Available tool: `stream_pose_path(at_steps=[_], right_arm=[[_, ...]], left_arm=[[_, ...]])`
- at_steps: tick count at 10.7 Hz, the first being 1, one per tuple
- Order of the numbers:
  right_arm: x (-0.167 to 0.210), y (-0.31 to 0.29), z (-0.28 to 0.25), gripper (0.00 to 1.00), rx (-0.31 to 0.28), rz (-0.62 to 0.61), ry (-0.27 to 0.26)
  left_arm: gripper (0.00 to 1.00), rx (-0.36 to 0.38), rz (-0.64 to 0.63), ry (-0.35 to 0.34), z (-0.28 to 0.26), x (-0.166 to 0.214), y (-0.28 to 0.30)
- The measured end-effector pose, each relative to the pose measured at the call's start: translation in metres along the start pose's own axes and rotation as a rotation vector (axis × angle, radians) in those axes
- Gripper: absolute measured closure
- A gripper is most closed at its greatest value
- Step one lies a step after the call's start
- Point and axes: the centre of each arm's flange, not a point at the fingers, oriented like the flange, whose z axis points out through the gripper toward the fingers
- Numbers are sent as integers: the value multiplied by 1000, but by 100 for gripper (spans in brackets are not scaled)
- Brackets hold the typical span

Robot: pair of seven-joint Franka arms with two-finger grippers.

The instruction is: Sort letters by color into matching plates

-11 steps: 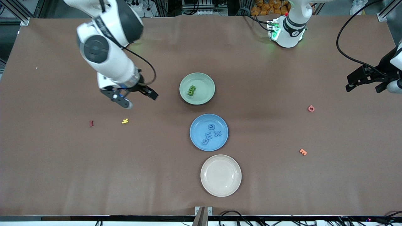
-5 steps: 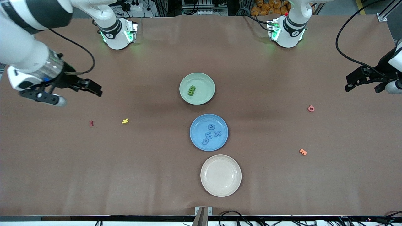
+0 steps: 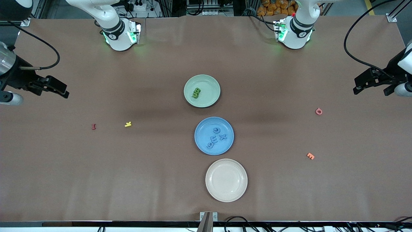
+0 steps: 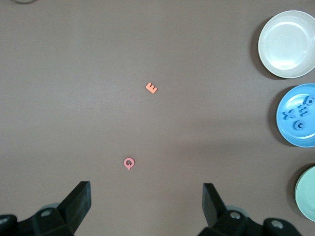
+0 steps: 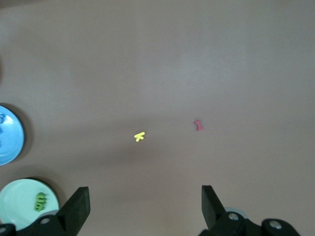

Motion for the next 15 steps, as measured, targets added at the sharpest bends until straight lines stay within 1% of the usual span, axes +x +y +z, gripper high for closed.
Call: stream_pose_path(at_steps=[1,3,5,8,15], right_arm=[[-1,-1,-1,0,-22,-9,-3],[-4,-7,0,0,-38,-36,-16],[-4,-5,0,0,-41,-84,-20],[-3,-2,1,0,-40,-96,-22],[-6,-21,5,0,-42,-134,-31]], left_arm=[[0,0,0,0,0,0,0],[0,0,0,0,0,0,0],[0,0,0,0,0,0,0],[0,0,0,-1,0,0,0],[0,0,0,-2,1,1,0]])
